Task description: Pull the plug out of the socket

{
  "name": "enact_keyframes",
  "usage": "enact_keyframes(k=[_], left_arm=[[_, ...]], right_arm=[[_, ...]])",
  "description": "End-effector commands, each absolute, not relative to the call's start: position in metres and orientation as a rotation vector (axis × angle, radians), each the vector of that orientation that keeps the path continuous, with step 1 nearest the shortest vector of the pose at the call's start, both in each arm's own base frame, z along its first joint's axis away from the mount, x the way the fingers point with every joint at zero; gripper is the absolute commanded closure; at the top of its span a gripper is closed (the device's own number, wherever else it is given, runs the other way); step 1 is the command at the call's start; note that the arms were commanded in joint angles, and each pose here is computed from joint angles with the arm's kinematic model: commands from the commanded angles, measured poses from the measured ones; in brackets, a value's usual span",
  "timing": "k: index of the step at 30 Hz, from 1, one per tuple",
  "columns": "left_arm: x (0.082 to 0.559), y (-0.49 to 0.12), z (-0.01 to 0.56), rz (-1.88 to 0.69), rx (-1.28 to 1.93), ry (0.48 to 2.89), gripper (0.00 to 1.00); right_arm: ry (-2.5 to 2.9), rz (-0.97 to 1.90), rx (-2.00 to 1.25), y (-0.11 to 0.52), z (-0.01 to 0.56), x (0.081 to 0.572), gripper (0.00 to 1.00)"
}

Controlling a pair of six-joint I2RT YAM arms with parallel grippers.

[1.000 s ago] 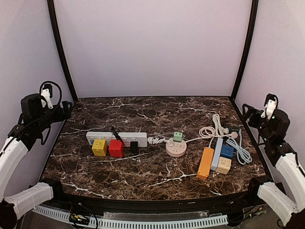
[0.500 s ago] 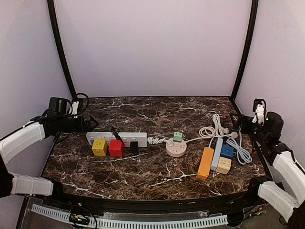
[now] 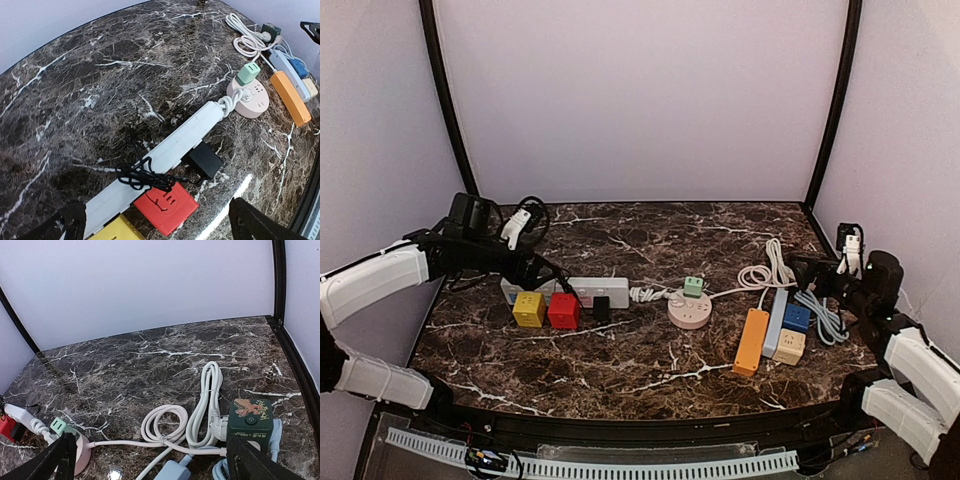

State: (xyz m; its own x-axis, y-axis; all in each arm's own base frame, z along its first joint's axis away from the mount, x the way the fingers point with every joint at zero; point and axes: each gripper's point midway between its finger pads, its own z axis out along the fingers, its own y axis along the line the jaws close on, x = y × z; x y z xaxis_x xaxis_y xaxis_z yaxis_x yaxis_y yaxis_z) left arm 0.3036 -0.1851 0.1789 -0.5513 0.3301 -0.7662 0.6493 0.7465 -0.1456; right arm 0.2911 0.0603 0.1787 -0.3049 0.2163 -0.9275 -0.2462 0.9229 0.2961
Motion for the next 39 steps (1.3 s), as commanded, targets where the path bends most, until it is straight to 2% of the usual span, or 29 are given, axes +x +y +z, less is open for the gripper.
enact_keyframes(k=[1,13,21,25,32,39], left_arm=[[0.300,-0.200,0.168,-0.470,0.994,2.144,0.00],[0.323,-0.248,0.132,-0.440,1.256,2.153,0.00],[0.333,-0.265,0.123,-0.428,1.305,2.125,0.00],[0.335,-0.269,0.116,-0.420,1.327,2.121,0.07],[0.339,-0.269,0.109,-0.393,1.320,2.139,0.28],[0.343,-0.269,0.100,-0.336,1.306,2.167,0.42]], right_arm=[[1.741,0.486,-0.061,0.067,0.195,0.288,0.01],[1.733,0.502,-0.063,0.070,0.192,0.289,0.01],[1.760,0.509,-0.064,0.072,0.183,0.295,0.01],[1.779,0.511,-0.064,0.073,0.179,0.298,0.01],[1.773,0.514,-0.068,0.074,0.181,0.297,0.01],[1.771,0.516,-0.068,0.075,0.182,0.295,0.01]])
